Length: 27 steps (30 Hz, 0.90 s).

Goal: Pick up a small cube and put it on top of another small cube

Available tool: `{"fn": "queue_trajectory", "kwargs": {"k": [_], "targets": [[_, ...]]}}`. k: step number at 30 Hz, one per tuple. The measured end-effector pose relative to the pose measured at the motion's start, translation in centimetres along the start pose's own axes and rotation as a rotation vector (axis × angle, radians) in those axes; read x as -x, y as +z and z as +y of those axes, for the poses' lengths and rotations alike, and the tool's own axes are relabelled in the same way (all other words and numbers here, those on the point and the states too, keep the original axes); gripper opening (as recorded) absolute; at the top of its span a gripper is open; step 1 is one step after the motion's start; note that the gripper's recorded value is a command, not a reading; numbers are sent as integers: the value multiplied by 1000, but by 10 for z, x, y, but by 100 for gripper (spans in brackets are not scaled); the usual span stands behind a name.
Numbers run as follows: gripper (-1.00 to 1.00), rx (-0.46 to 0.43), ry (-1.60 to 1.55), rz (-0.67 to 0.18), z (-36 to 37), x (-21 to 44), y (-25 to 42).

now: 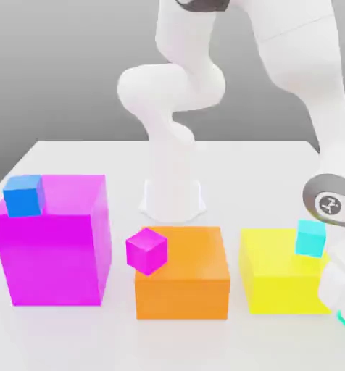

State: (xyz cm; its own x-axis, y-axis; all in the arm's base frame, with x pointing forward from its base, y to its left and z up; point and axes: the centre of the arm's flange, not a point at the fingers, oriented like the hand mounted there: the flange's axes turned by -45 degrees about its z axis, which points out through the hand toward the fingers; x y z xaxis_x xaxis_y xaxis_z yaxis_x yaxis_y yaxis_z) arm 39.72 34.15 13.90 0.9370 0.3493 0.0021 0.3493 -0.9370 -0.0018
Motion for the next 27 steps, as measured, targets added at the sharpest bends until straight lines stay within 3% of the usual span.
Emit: {"fn": "queue_trajectory", "kwargs": {"k": [3, 8, 18, 27], "targets": [[-100, 0, 0, 0, 0, 0, -1], [-100, 16, 13, -2, 12, 0, -60], [-100, 154, 281, -29, 193, 31, -129], [-100, 112, 515, -32, 301, 113, -190]]}}
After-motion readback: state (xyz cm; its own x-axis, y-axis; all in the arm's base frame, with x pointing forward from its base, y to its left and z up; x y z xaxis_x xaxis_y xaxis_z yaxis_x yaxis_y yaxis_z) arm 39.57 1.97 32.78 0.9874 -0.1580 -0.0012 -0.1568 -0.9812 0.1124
